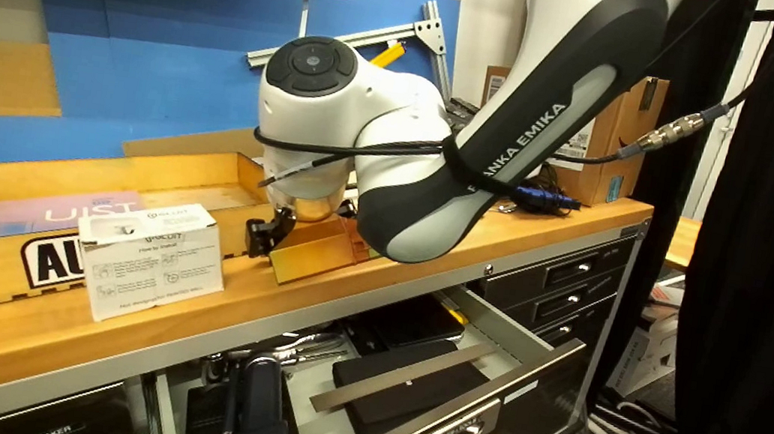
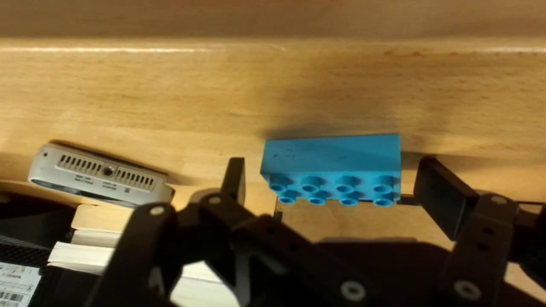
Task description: Pick up the blue object from the counter and put it in the open drawer and close it
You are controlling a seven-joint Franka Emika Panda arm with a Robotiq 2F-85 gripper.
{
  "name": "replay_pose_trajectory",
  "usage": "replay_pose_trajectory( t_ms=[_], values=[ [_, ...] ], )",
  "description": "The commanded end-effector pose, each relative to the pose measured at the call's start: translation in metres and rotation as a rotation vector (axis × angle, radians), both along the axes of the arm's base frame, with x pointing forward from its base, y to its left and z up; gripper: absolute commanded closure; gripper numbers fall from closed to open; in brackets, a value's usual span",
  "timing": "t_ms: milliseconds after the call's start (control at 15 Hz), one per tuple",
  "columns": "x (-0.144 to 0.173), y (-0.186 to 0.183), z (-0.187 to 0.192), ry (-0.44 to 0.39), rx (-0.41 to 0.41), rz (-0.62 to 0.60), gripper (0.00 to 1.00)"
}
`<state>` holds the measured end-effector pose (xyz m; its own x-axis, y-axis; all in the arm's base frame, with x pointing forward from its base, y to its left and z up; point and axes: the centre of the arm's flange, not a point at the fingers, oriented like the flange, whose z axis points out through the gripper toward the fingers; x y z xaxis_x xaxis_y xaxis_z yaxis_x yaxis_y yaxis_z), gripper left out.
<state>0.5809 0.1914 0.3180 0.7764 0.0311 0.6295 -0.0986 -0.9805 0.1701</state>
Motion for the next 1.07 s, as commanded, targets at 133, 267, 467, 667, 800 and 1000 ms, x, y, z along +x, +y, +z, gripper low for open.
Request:
replay_pose_trajectory(
  t_ms=[133, 267, 467, 667, 800, 1000],
  values=[
    [0.015, 0.003, 0.002, -0.008, -0.018, 0.017, 0.42],
    [0.015, 0.001, 0.004, -0.006, -0.019, 0.020, 0.47],
    [-0.002, -0.007, 0.006, 0.040, -0.018, 0.005, 0.47],
    [-0.029, -0.024, 0.012, 0.123, -0.008, -0.007, 0.47],
    [-0.054, -0.040, 0.019, 0.204, -0.001, -0.027, 0.47],
    [-0.095, -0.069, 0.029, 0.326, 0.032, -0.041, 0.47]
  ],
)
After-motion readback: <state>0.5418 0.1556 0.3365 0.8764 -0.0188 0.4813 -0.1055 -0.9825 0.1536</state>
